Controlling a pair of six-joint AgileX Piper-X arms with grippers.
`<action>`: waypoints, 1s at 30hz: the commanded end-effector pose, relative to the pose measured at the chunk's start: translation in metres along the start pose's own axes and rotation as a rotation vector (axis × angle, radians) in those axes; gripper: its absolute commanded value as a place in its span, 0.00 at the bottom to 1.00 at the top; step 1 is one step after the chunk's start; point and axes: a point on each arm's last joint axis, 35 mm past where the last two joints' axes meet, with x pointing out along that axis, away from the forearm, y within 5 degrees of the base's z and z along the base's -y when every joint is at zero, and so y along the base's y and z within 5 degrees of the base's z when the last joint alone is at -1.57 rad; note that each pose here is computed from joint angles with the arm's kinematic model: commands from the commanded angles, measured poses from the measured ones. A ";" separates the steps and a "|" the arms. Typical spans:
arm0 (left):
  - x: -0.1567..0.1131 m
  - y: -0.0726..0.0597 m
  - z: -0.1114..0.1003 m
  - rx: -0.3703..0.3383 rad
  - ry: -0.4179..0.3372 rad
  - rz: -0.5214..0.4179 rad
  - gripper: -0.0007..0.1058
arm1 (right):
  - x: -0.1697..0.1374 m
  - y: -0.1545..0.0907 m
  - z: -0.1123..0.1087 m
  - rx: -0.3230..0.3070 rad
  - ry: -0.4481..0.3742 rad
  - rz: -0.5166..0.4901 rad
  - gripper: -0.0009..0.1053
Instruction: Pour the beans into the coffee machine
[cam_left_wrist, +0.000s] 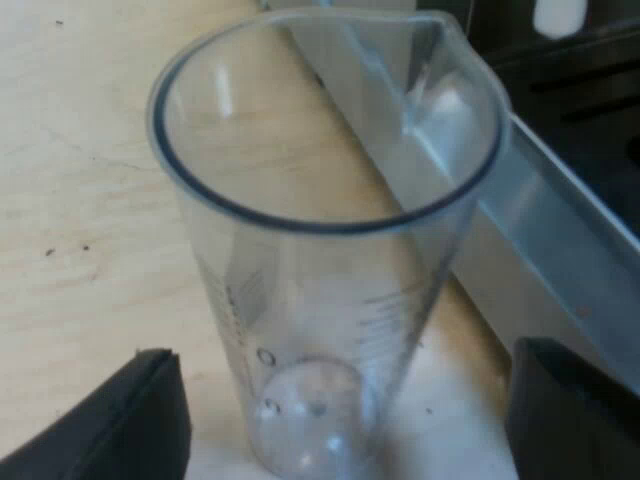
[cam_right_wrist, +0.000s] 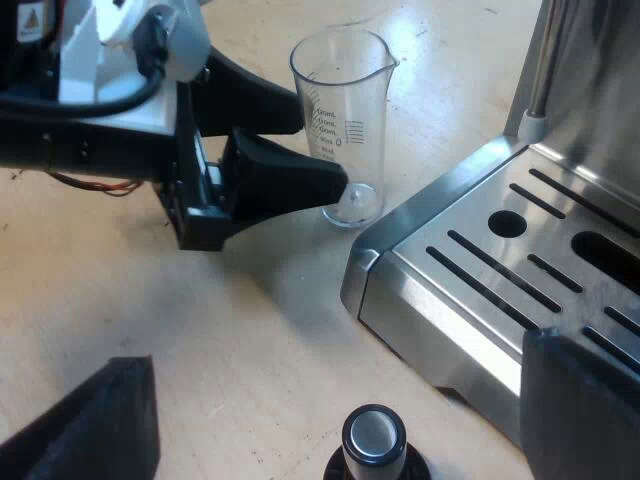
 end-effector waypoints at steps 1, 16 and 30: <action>-0.008 -0.005 0.009 -0.002 0.004 0.010 0.64 | 0.000 0.000 0.003 -0.009 -0.017 -0.002 0.75; -0.074 -0.035 0.045 -0.034 -0.033 0.048 0.64 | 0.000 0.002 -0.003 0.093 0.044 0.015 0.76; -0.138 -0.065 0.082 -0.051 -0.098 0.040 0.64 | -0.031 -0.007 0.018 0.212 0.049 -0.041 0.76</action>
